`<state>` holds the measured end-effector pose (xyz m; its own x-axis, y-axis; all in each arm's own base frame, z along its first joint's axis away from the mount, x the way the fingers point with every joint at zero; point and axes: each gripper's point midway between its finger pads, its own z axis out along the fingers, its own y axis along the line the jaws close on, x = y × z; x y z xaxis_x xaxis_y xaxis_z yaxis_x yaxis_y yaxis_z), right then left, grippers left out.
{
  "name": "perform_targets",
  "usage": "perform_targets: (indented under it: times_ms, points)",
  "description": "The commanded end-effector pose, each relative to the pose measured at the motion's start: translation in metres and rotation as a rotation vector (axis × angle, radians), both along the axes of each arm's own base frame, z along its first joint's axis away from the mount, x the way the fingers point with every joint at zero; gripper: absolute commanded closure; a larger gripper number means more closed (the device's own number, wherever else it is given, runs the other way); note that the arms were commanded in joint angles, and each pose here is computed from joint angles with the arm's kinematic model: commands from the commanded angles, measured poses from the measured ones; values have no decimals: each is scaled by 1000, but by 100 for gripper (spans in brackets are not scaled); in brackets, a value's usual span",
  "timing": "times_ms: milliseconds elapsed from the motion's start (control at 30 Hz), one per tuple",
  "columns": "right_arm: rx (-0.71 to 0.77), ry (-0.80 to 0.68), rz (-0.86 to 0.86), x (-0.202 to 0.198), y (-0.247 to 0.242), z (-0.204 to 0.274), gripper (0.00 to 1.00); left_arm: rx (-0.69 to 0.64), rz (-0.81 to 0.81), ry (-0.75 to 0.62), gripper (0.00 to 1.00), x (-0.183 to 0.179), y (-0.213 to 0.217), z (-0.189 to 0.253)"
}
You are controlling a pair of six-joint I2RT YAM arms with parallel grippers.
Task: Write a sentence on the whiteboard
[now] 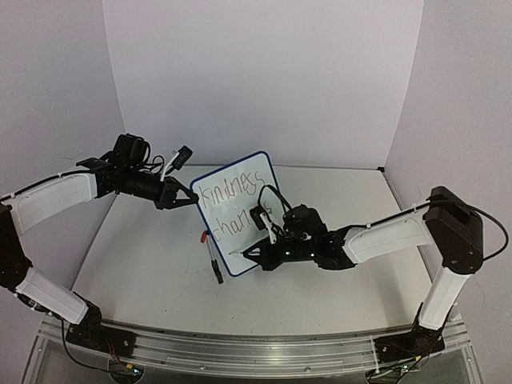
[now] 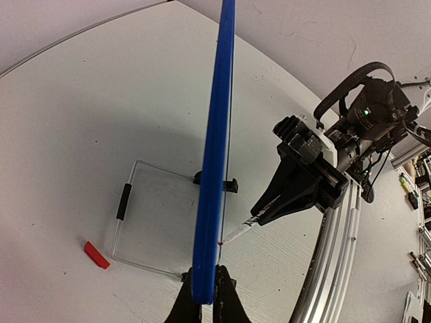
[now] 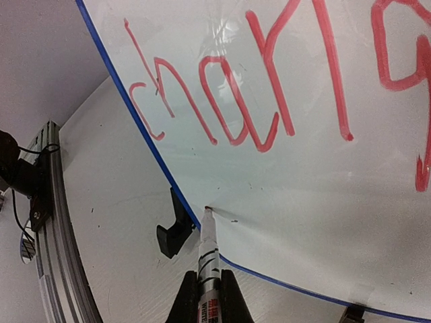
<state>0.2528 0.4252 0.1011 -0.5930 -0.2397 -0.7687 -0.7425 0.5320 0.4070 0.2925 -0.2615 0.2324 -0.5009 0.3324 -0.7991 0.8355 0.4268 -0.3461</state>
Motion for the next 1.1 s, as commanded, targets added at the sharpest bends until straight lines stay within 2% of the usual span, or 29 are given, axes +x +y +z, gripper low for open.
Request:
perform_targets:
  times_ms: [0, 333, 567, 867, 1067]
  points:
    - [-30, 17, -44, 3, -7, -19, 100, 56, 10, -20, 100, -1, 4, -8]
    - [-78, 53, -68, -2, -20, -43, 100, 56, 11, -20, 100, -1, 5, -8]
    - [-57, 10, -99, 3, -23, -24, 100, 58, 12, -20, 100, -1, 5, -8]
    - [-1, -18, -42, -8, -24, 7, 100, 57, 13, -23, 100, -1, 5, -7]
    - [-17, -18, -47, -5, -22, 4, 100, 58, 12, -21, 100, -1, 5, -8]
